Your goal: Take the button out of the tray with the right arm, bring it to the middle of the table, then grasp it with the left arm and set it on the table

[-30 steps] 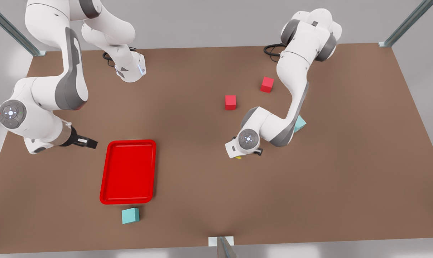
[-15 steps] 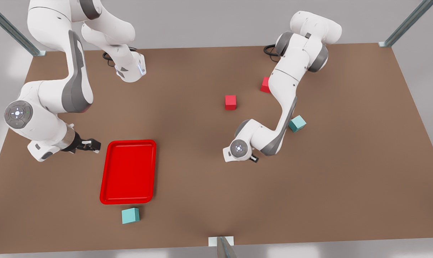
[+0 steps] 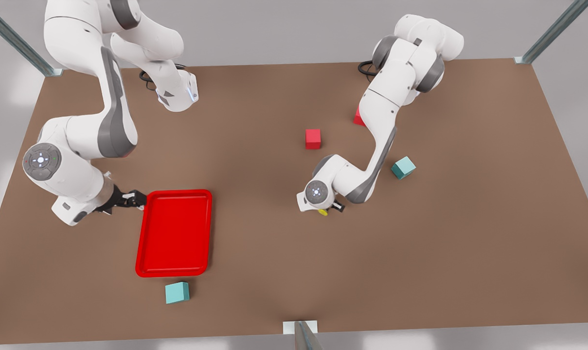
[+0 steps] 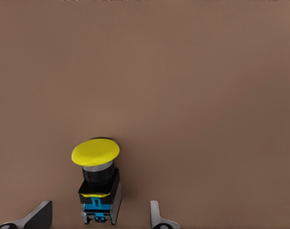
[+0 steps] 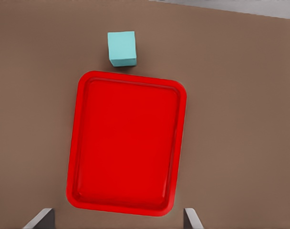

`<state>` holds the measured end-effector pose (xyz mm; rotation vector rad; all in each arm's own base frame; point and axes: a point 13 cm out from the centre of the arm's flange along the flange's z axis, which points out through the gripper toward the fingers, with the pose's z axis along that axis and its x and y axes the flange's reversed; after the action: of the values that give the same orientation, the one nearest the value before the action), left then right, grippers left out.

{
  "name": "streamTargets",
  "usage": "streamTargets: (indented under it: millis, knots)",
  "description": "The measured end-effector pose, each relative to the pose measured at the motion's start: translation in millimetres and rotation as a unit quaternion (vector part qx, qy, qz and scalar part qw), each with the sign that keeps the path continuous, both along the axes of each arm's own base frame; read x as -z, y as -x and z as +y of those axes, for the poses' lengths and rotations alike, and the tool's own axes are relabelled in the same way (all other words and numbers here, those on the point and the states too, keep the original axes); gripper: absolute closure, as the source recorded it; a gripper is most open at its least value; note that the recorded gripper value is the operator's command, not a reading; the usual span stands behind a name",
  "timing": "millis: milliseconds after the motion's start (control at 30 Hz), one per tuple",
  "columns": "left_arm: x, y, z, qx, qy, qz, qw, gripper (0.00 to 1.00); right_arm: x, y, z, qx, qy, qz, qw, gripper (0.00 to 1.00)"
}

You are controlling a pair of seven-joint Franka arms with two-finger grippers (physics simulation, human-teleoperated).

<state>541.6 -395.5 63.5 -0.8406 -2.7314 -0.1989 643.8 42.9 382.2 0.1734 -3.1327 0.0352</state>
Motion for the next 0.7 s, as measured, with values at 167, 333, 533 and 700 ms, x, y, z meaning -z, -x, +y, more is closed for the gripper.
streamTargets:
  millis: [167, 333, 533, 700]
  knots:
    - [7.0, -1.0, -1.1, -0.010, 0.000, -0.004, 1.000, 0.01, -10.7, 19.0, -39.1, 0.032, 0.003, -0.007, 0.999, 0.00]
    - [12.4, -0.8, -1.5, -0.019, 0.000, -0.005, 1.000, 0.01, -10.1, 18.8, -37.1, 0.032, 0.002, -0.010, 0.999, 0.00]
    - [20.0, 0.8, -0.2, -0.026, -0.003, -0.003, 1.000, 0.02, -9.2, 18.1, -37.2, 0.033, 0.002, -0.010, 0.999, 0.00]
    - [20.5, -1.0, 0.6, -0.036, 0.000, -0.002, 0.999, 0.02, -8.1, 18.1, -37.2, 0.033, 0.002, -0.009, 0.999, 0.00]
